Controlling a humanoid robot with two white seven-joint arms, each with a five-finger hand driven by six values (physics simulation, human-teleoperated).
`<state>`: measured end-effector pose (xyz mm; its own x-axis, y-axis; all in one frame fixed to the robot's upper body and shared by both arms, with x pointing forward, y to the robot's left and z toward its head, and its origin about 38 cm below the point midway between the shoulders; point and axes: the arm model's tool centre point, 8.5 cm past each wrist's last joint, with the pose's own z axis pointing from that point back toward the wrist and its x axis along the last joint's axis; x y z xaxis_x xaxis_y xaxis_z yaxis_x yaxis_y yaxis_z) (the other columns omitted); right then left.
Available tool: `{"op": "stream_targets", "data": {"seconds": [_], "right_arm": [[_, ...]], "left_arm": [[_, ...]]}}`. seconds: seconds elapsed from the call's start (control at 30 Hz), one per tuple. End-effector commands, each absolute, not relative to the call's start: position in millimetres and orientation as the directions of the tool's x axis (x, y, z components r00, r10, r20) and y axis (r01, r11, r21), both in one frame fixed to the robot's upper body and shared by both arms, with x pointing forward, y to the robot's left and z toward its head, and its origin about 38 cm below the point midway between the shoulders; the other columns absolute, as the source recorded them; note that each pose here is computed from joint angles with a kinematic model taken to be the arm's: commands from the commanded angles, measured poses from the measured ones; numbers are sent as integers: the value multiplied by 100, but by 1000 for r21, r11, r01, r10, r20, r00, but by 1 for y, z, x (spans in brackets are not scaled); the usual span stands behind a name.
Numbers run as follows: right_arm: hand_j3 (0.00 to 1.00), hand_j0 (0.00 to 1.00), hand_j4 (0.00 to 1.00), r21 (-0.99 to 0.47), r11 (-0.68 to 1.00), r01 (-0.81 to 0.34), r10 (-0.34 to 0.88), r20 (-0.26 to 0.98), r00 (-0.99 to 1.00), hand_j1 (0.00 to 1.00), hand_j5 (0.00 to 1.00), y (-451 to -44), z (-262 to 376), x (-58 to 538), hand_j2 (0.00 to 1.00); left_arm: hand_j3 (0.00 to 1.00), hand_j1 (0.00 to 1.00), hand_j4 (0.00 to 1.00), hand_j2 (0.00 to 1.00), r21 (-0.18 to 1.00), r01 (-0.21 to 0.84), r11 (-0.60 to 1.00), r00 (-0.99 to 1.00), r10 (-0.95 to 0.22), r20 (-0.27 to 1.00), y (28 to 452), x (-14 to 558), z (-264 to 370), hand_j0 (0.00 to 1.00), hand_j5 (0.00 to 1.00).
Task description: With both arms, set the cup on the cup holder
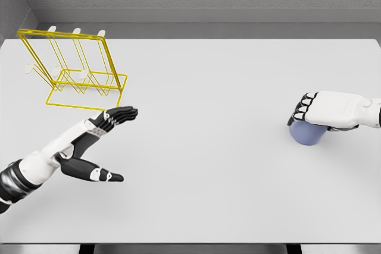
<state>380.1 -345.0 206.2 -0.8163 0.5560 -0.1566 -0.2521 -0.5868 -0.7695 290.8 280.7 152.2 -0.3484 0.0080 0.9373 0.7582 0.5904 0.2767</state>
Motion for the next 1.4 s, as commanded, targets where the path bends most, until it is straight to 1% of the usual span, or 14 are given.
{"op": "stream_targets", "data": {"seconds": [0.0, 0.03, 0.07, 0.1, 0.17, 0.2, 0.37, 0.4, 0.47, 0.57, 0.8, 0.87, 0.93, 1.37], "right_arm": [[72, 72, 72, -771, -584, -254, 557, -152, -816, 72, 72, -345, 205, 380, 72], [71, 71, 71, -772, -583, -253, 556, -153, -817, 71, 71, -344, 206, 380, 71], [65, 65, 65, -772, -583, -253, 556, -153, -817, 65, 65, -344, 206, 380, 65], [64, 64, 64, -772, -583, -253, 555, -152, -818, 64, 64, -344, 205, 380, 64], [64, 64, 64, -776, -578, -252, 555, -147, -819, 64, 64, -341, 204, 380, 64], [60, 60, 60, -776, -579, -251, 554, -148, -820, 60, 60, -341, 204, 380, 60], [55, 55, 55, -785, -573, -237, 551, -154, -820, 55, 55, -339, 211, 382, 55], [51, 51, 51, -787, -569, -236, 552, -154, -819, 51, 51, -339, 212, 382, 51], [49, 49, 49, -793, -565, -228, 553, -158, -818, 49, 49, -339, 216, 383, 49], [49, 49, 49, -800, -569, -191, 532, -181, -827, 49, 49, -332, 227, 383, 49], [49, 49, 49, -802, -586, -118, 473, -219, -853, 49, 49, -313, 242, 375, 49], [49, 49, 49, -809, -579, -100, 468, -230, -853, 49, 49, -309, 249, 378, 49], [49, 49, 49, -817, -571, -83, 464, -239, -853, 49, 49, -305, 254, 381, 49], [49, 49, 49, -877, -481, -22, 415, -205, -886, 49, 49, -258, 255, 389, 49]], "left_arm": [[100, 100, 100, 100, 272, 764, 585, -335, -1, 942, 283, 289, 151, 100, 100], [100, 100, 100, 100, 272, 764, 585, -330, -7, 944, 286, 288, 150, 100, 100], [100, 100, 100, 100, 268, 766, 584, -324, -10, 946, 287, 288, 150, 100, 100], [100, 100, 100, 100, 264, 770, 581, -314, -16, 949, 288, 286, 148, 100, 100], [100, 100, 100, 100, 217, 778, 590, -214, -75, 974, 299, 288, 142, 100, 100], [100, 100, 100, 100, 197, 777, 598, -178, -92, 980, 303, 289, 140, 100, 100], [100, 100, 100, 100, 128, 765, 632, -92, -90, 992, 313, 293, 140, 100, 100], [100, 100, 100, 100, 117, 763, 636, -70, -99, 993, 315, 295, 140, 100, 100], [100, 100, 100, 100, 106, 760, 641, -63, -89, 994, 315, 295, 140, 100, 100], [100, 100, 100, 100, 71, 761, 645, -17, -88, 996, 308, 296, 132, 100, 100], [100, 100, 100, 100, 38, 757, 652, -7, -50, 999, 297, 297, 124, 100, 100], [100, 100, 100, 100, 32, 754, 656, 2, -51, 999, 297, 297, 120, 100, 100], [100, 100, 100, 100, 11, 752, 659, 51, -76, 996, 296, 298, 113, 100, 100], [100, 100, 100, 100, -11, 733, 681, 70, -59, 996, 296, 302, 101, 100, 100]]}}
